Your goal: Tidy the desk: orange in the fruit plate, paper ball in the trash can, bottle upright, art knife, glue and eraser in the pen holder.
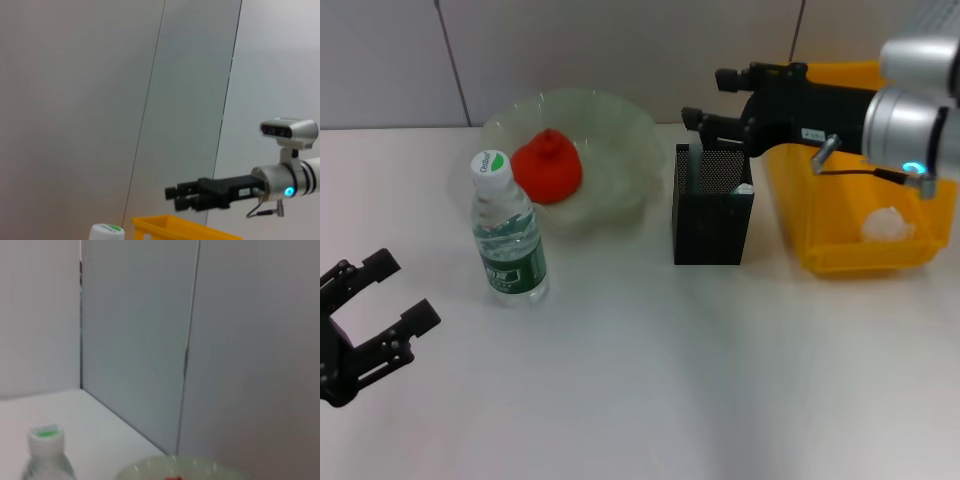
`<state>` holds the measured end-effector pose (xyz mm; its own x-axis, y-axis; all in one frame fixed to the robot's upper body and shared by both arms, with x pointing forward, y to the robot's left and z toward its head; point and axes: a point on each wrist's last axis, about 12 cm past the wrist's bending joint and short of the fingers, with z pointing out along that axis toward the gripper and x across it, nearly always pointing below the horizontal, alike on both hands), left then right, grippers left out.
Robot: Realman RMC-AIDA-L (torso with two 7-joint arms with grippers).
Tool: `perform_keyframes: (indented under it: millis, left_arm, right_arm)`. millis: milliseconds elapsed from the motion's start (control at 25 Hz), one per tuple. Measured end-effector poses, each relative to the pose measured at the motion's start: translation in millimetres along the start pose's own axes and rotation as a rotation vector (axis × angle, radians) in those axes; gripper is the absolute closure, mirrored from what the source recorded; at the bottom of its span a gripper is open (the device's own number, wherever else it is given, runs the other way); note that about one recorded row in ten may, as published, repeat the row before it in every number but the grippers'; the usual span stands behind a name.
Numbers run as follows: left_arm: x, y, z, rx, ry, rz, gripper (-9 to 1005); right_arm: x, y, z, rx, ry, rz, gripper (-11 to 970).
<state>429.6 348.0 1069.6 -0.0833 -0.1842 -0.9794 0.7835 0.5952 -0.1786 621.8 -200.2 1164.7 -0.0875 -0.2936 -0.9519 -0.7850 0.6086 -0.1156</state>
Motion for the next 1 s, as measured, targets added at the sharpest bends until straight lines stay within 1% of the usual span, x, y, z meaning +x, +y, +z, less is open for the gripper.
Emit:
perform_keyframes:
  millis: [80, 120, 160, 200, 240, 280, 320, 360, 400, 440, 480, 520, 560, 600, 720, 760, 800, 880, 960, 1000]
  left_arm:
    - [-5.1, 2.5, -1.4, 0.013, 0.014, -0.011, 168]
    - [-5.1, 2.5, -1.4, 0.013, 0.014, -0.011, 168]
    - [-9.5, 3.2, -1.8, 0.037, 0.028, -0.008, 168]
    - [-9.5, 3.2, -1.8, 0.037, 0.028, -0.008, 168]
    - [-11.6, 3.3, -2.0, 0.050, 0.037, -0.004, 168]
    - [-12.8, 2.9, -2.5, 0.064, 0.049, -0.004, 168]
    - [-12.8, 2.9, -2.5, 0.064, 0.049, -0.004, 168]
    - [-14.2, 2.8, -3.3, 0.082, 0.066, -0.003, 168]
    - [-14.2, 2.8, -3.3, 0.082, 0.066, -0.003, 168]
    - [-15.5, 3.8, -4.7, 0.123, 0.116, -0.011, 168]
    - [-15.5, 3.8, -4.7, 0.123, 0.116, -0.011, 168]
    - [-15.1, 3.9, -4.3, 0.140, 0.139, -0.018, 168]
    - [-14.2, 3.8, -3.7, 0.172, 0.183, -0.027, 168]
    - [-14.2, 3.8, -3.7, 0.172, 0.183, -0.027, 168]
    - [-13.3, 3.5, -2.1, 0.208, 0.232, -0.026, 168]
    - [-13.7, 4.2, -0.4, 0.221, 0.246, -0.024, 168]
    - [-13.7, 4.2, -0.4, 0.221, 0.246, -0.024, 168]
    - [-15.3, 5.8, 4.8, 0.263, 0.287, -0.030, 168]
    - [-17.3, 7.4, 11.9, 0.307, 0.326, -0.038, 168]
    - [-17.3, 7.4, 11.9, 0.307, 0.326, -0.038, 168]
  right_arm:
    - [-8.6, 6.5, -16.2, -0.063, -0.032, 0.019, 307]
    - [-10.3, 10.7, -22.5, -0.106, -0.039, 0.022, 304]
    - [-11.2, 14.8, -28.7, -0.147, -0.046, 0.023, 302]
    - [-11.2, 14.8, -28.7, -0.147, -0.046, 0.023, 299]
    - [-9.1, 25.1, -39.3, -0.243, -0.057, 0.032, 297]
    - [-9.1, 25.1, -39.3, -0.243, -0.057, 0.032, 294]
    - [-6.6, 30.3, -44.0, -0.289, -0.061, 0.041, 292]
    - [0.4, 38.1, -52.0, -0.353, -0.057, 0.058, 289]
    - [0.4, 38.1, -52.0, -0.353, -0.057, 0.058, 287]
    - [12.2, 44.1, -59.1, -0.392, -0.048, 0.069, 284]
    - [12.2, 44.1, -59.1, -0.392, -0.048, 0.069, 282]
    - [19.5, 47.0, -62.4, -0.407, -0.044, 0.075, 279]
    - [32.7, 52.0, -66.3, -0.430, -0.041, 0.084, 277]
    - [32.7, 52.0, -66.3, -0.430, -0.041, 0.084, 274]
    - [51.0, 56.8, -71.5, -0.451, -0.047, 0.111, 267]
    - [63.4, 60.0, -76.4, -0.463, -0.066, 0.094, 264]
    - [63.4, 60.0, -76.4, -0.463, -0.066, 0.094, 240]
    - [74.9, 64.8, -82.1, -0.482, -0.094, 0.072, 191]
    - [86.3, 69.7, -87.4, -0.493, -0.122, 0.081, 191]
    - [86.3, 69.7, -87.4, -0.493, -0.122, 0.081, 192]
